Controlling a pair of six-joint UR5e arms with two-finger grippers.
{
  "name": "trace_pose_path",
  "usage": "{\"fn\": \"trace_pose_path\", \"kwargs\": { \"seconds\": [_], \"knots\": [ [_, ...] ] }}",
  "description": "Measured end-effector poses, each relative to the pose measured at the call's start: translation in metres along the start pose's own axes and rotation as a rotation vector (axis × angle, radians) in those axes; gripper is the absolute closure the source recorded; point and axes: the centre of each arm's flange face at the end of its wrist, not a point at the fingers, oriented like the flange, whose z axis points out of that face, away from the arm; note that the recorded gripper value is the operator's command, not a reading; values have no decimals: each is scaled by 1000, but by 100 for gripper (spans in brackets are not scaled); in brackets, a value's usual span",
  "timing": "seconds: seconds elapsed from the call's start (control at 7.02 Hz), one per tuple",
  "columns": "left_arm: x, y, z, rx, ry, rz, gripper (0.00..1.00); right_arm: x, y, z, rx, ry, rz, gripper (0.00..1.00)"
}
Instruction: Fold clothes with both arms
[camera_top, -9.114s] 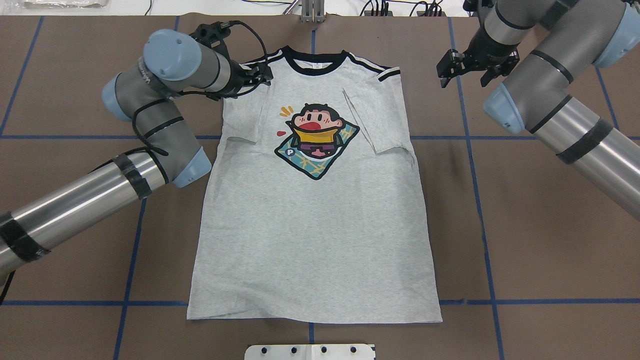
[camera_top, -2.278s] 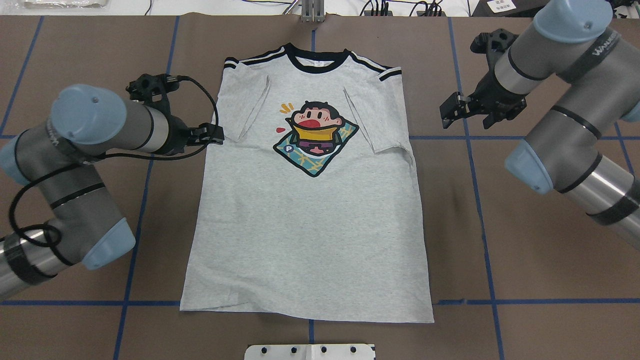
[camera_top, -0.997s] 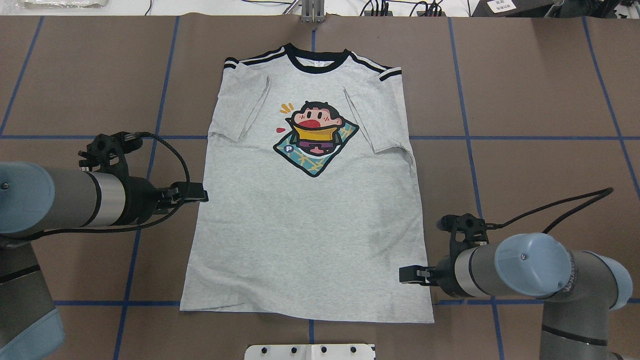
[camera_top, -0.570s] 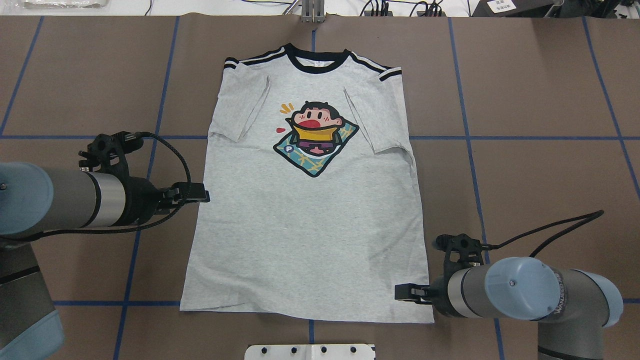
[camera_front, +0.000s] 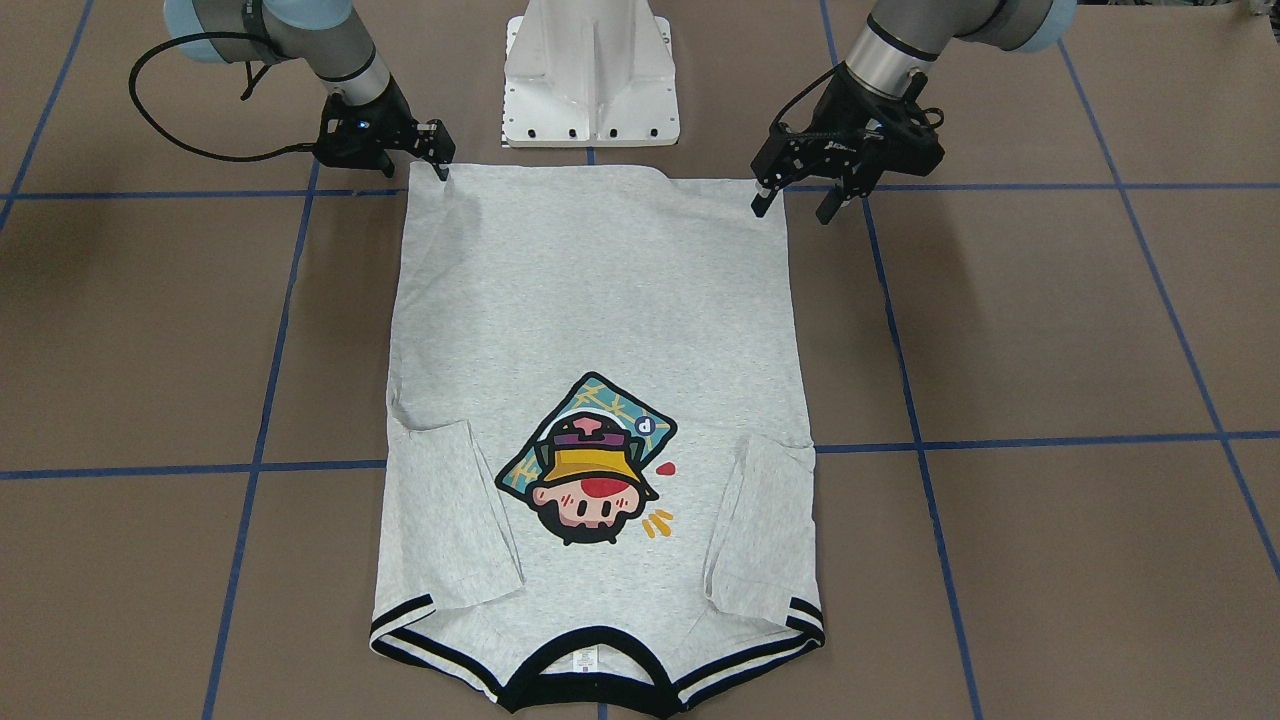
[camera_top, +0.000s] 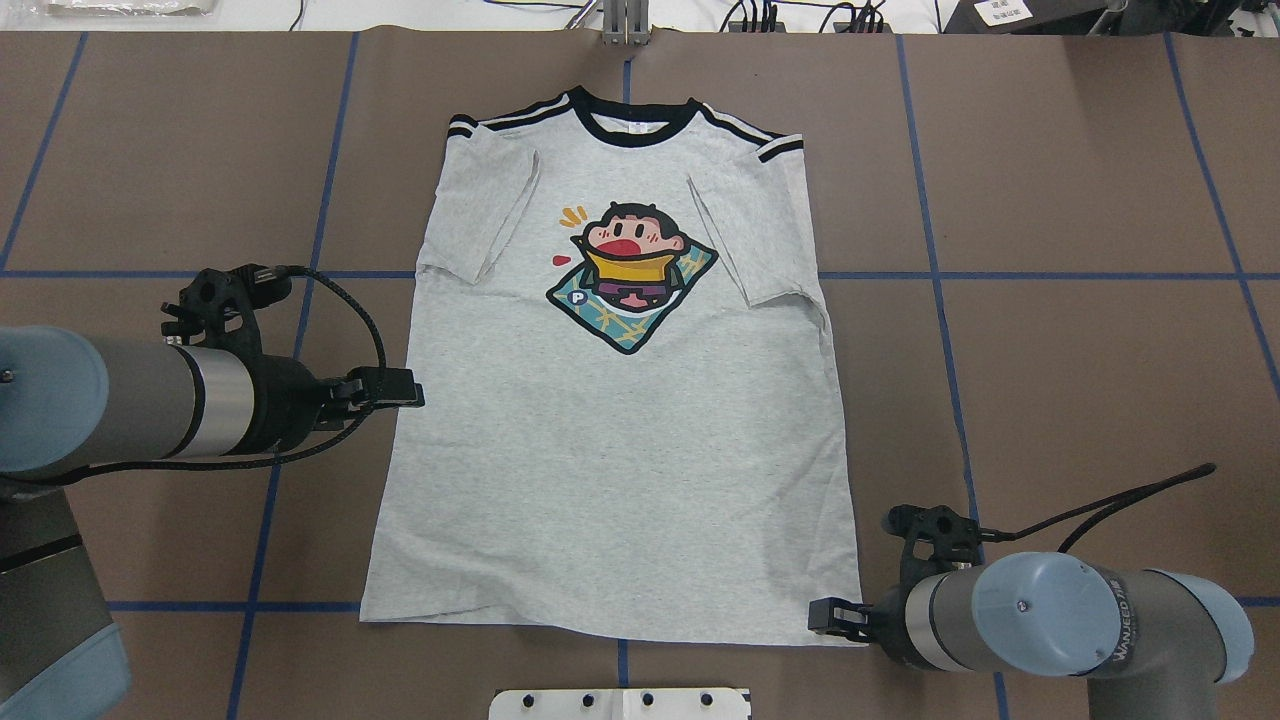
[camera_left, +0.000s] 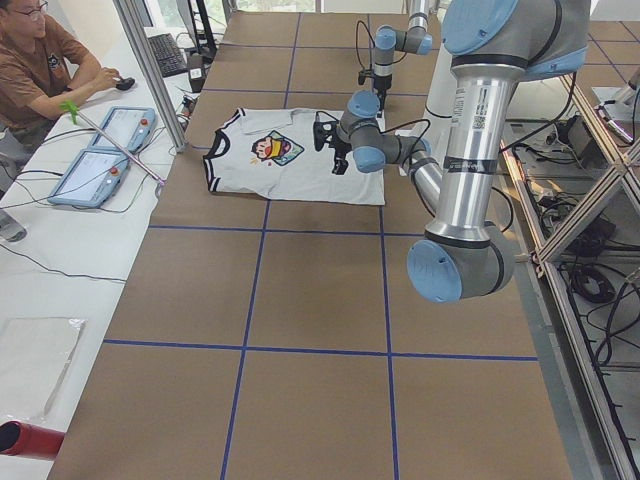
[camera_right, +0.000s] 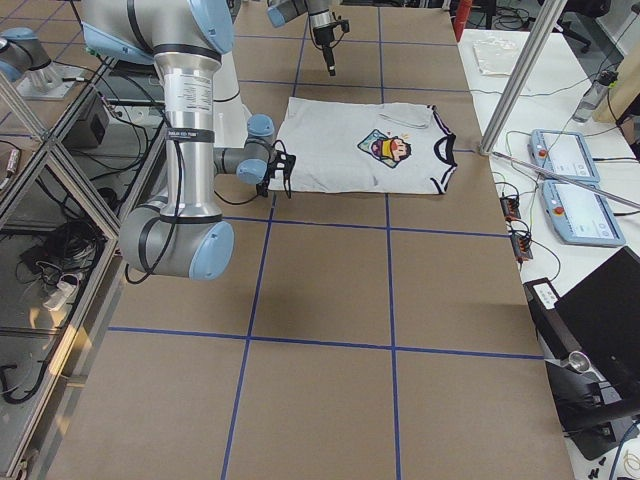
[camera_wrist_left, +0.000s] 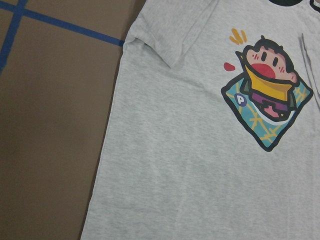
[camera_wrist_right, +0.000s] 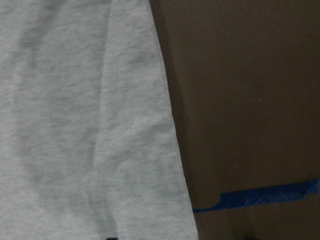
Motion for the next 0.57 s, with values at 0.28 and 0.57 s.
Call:
{"fn": "trace_pose_path", "kwargs": {
  "seconds": [0.28, 0.57],
  "knots": [
    [-1, 0, 1, 0, -3, -1, 1, -2, 2, 0, -3, -3, 4, 41],
    [-2, -1, 1, 0, -7, -1, 1, -7, 3, -3, -7, -15, 10, 41]
  ]
}}
